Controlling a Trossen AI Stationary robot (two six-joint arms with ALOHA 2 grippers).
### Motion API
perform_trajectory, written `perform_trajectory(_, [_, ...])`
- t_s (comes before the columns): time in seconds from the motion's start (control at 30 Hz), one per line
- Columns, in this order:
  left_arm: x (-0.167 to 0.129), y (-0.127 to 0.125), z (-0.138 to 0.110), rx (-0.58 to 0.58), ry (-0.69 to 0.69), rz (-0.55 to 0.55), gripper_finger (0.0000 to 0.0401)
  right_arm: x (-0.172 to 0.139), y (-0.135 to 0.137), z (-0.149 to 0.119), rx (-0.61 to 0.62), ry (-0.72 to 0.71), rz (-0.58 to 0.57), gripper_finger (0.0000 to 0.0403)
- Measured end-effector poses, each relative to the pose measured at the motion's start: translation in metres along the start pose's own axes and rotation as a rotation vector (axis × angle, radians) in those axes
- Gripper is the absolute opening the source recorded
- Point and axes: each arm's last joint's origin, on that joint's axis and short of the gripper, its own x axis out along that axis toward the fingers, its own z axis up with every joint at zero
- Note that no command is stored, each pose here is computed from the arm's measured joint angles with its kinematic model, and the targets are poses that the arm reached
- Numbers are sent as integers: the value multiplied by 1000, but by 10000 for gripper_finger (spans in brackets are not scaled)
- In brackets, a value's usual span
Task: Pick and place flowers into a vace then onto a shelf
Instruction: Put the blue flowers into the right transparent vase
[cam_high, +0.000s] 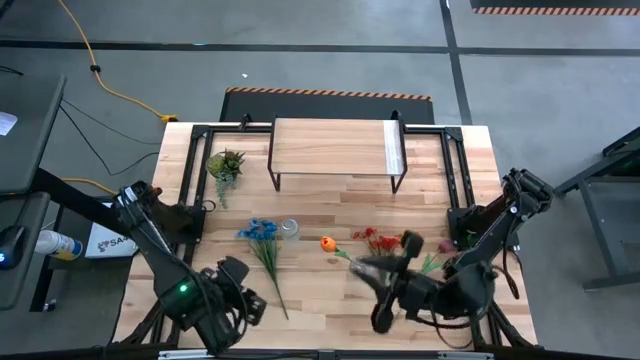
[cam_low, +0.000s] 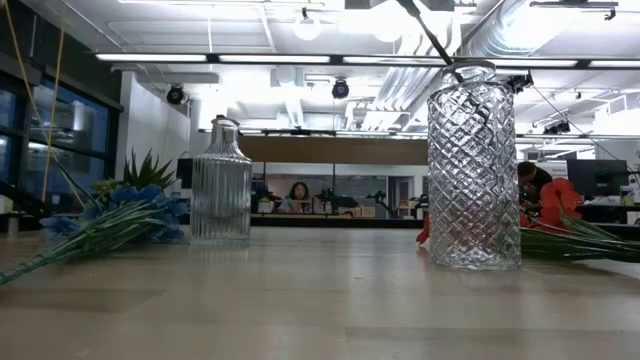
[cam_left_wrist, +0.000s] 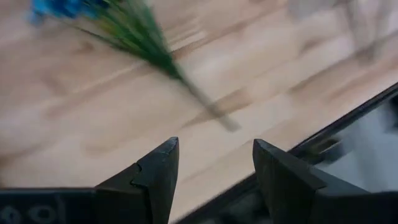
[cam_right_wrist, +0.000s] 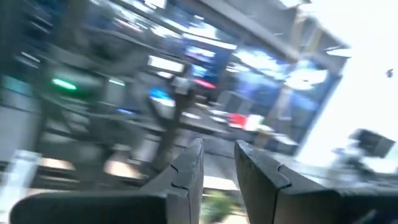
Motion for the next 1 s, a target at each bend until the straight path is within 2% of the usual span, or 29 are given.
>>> perform_trajectory(0.1, [13,-11,2,-137,-19,-21,237,0,-9,4,-101,46,-100,83])
perform_trajectory(0.2, [37,-23,3,-250,9,44,237,-1,-13,6,-193,87,-148,83])
perform_trajectory(0.43, [89,-39,8,-373,71,214,237,-1,-16,7,-329,120,-165,83])
perform_trajectory(0.63, [115,-46,12,-442,37,248,237,-5,-24,13,-328,115,-165,83])
perform_trajectory(1.0, [151,-44,1,-482,12,376,236,-25,-51,32,-259,101,-148,83])
